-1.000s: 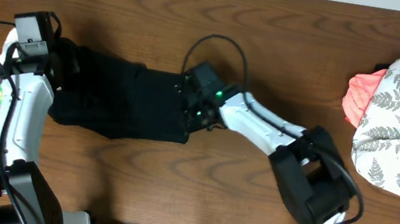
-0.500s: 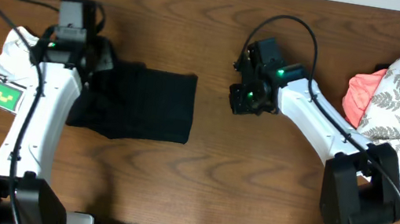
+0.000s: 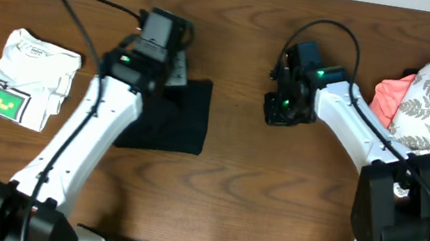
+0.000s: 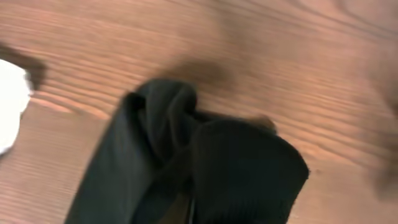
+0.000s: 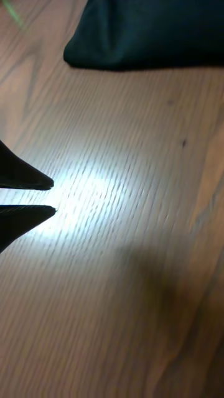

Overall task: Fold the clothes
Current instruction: 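Grasp the bundle's left side with the left gripper and fold it rightward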

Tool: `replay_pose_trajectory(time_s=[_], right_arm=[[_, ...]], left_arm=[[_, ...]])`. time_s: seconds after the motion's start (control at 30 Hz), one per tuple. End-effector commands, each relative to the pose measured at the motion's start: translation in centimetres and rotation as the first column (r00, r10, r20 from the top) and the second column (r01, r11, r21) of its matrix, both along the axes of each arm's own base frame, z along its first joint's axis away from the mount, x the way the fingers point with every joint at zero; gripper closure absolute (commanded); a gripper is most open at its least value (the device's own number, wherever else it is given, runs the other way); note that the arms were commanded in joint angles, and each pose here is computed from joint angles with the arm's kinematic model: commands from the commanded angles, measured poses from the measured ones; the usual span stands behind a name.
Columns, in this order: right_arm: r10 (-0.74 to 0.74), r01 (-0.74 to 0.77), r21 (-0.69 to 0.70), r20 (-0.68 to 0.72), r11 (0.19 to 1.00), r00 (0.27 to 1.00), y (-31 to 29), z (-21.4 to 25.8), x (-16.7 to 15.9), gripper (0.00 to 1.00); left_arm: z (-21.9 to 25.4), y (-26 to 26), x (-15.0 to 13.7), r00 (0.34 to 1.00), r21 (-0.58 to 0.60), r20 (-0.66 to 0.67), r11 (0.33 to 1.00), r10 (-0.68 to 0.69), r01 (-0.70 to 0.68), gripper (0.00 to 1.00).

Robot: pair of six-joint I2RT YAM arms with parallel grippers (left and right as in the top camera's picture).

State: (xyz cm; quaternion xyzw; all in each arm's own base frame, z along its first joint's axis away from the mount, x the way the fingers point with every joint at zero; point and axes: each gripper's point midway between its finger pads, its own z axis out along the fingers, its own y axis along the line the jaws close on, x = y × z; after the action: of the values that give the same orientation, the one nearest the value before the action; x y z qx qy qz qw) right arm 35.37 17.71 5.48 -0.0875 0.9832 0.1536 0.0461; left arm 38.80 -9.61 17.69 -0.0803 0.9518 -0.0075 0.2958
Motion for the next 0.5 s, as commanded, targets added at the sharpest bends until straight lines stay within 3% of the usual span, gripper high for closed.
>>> replay_pose_trajectory(time_s=[0.0,0.13,0.17,0.23,0.27,0.33,0.4,0.47], right_arm=[[0.003,-0.003,-0.005,-0.013,1.000,1.000,-1.0,0.0,-0.2,0.92],[-0.002,0.002,-0.012,-0.032,1.000,0.999,-1.5,-0.1,-0.5,0.91],[0.001,-0.001,-0.013,-0.033,1.000,0.999,-1.6,-0.1,-0.5,0.91],[0.002,-0.002,-0.014,-0.036,1.000,0.999,-1.6,-0.1,-0.6,0.92],[0.002,-0.002,-0.014,-0.037,1.000,0.999,-1.6,-0.1,-0.7,0.92],[0.001,-0.002,-0.014,-0.038,1.000,0.999,-1.6,-0.1,-0.7,0.92],[0.001,-0.002,-0.015,-0.038,1.000,0.999,-1.6,-0.1,-0.7,0.92],[0.001,-0.002,-0.014,-0.038,1.000,0.999,-1.6,-0.1,-0.7,0.91]], left_arm=[[-0.9,-2.2,0.2,1.000,-0.024,-0.017,1.000,0.015,-0.016,0.94],[-3.6,-4.4,-0.2,0.996,0.003,-0.080,0.999,-0.037,0.037,0.92],[-4.3,-4.9,-0.4,0.994,0.010,-0.096,0.999,-0.049,0.050,0.87],[-5.2,-6.0,-0.5,0.991,0.016,-0.112,0.997,-0.073,0.075,0.62],[-5.4,-6.4,-0.5,0.990,0.016,-0.111,0.996,-0.083,0.085,0.56],[-5.2,-7.3,-0.4,0.989,0.018,-0.092,0.993,-0.118,0.120,0.52],[-4.1,-7.8,-0.1,0.986,0.025,-0.062,0.987,-0.156,0.158,0.42],[-2.6,-7.9,0.0,0.984,0.024,-0.030,0.984,-0.174,0.175,0.42]])
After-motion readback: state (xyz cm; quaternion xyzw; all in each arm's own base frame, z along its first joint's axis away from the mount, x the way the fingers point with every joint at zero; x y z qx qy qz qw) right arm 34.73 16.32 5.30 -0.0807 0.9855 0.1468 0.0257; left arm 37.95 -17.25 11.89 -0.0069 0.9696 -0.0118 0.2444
